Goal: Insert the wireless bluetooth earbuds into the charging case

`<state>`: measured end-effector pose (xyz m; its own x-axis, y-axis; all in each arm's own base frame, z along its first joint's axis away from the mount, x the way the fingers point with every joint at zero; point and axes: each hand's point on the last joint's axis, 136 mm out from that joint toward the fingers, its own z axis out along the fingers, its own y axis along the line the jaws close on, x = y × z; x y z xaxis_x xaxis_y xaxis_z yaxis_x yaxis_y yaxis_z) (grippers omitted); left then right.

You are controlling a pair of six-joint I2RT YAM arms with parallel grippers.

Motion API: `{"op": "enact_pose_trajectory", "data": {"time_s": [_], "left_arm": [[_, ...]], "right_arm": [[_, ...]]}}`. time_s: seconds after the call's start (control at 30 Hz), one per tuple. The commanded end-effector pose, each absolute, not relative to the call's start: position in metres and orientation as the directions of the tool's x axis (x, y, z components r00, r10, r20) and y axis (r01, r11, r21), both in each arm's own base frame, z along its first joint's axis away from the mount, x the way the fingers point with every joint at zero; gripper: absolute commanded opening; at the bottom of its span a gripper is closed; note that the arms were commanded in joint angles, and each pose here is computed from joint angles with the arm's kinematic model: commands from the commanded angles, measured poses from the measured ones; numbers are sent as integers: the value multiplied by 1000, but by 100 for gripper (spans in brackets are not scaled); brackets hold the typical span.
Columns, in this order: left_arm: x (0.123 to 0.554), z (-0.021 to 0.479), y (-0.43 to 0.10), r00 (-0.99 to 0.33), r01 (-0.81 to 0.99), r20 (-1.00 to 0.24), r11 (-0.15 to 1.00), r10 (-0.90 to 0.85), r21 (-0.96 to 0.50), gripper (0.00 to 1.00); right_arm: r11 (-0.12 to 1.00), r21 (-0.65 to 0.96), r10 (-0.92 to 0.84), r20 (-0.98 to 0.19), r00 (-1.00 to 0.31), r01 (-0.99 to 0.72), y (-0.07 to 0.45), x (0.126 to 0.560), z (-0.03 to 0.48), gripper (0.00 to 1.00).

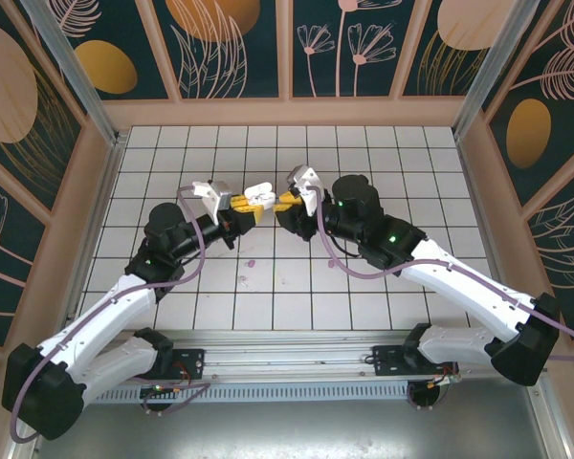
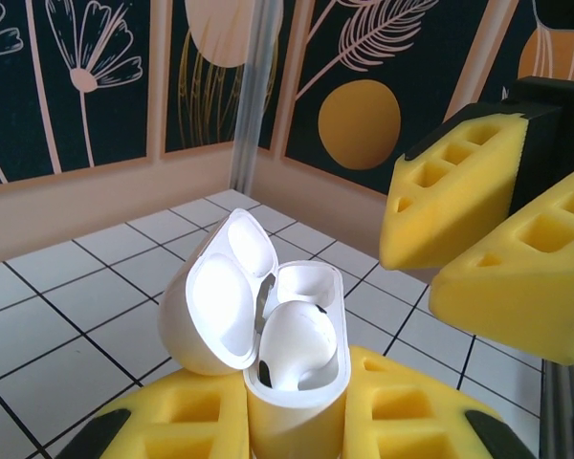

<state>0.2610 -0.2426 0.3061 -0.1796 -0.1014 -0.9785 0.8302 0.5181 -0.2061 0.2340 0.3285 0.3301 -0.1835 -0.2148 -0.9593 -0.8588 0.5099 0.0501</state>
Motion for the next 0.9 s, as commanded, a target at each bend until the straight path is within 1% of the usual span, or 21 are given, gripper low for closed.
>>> {"op": "enact_pose_trajectory", "data": {"time_s": [0.0,0.2,0.37,0.47,0.6,0.7,0.77,0.87], "left_arm": [[265,316,-235,-131,810,-987,564,-97,-163,0],[278,301,-218,-157,725,-985,669,-69,-163,0],[298,282,-189,-234,555,-971,812,-55,-179,0],[306,265,-168,-291,445,-954,872,-74,-203,0],[307,253,-148,-307,358,-943,901,-133,-243,0],[302,253,-138,-290,331,-945,911,-152,-248,0],[299,255,-132,-279,312,-949,920,-151,-238,0],[294,260,-121,-261,279,-956,938,-132,-205,0]], "right_arm": [[534,92,-164,-964,-210,-840,324,234,340,29],[586,150,-110,-959,-261,-796,316,248,344,30],[604,249,-50,-937,-347,-757,316,255,341,30],[610,342,-8,-900,-436,-715,318,256,327,30],[612,485,78,-823,-562,-624,320,250,294,30],[599,583,119,-742,-660,-548,328,241,256,29],[580,613,88,-703,-706,-537,343,227,233,23],[537,607,-37,-677,-735,-586,381,201,203,17]]}}
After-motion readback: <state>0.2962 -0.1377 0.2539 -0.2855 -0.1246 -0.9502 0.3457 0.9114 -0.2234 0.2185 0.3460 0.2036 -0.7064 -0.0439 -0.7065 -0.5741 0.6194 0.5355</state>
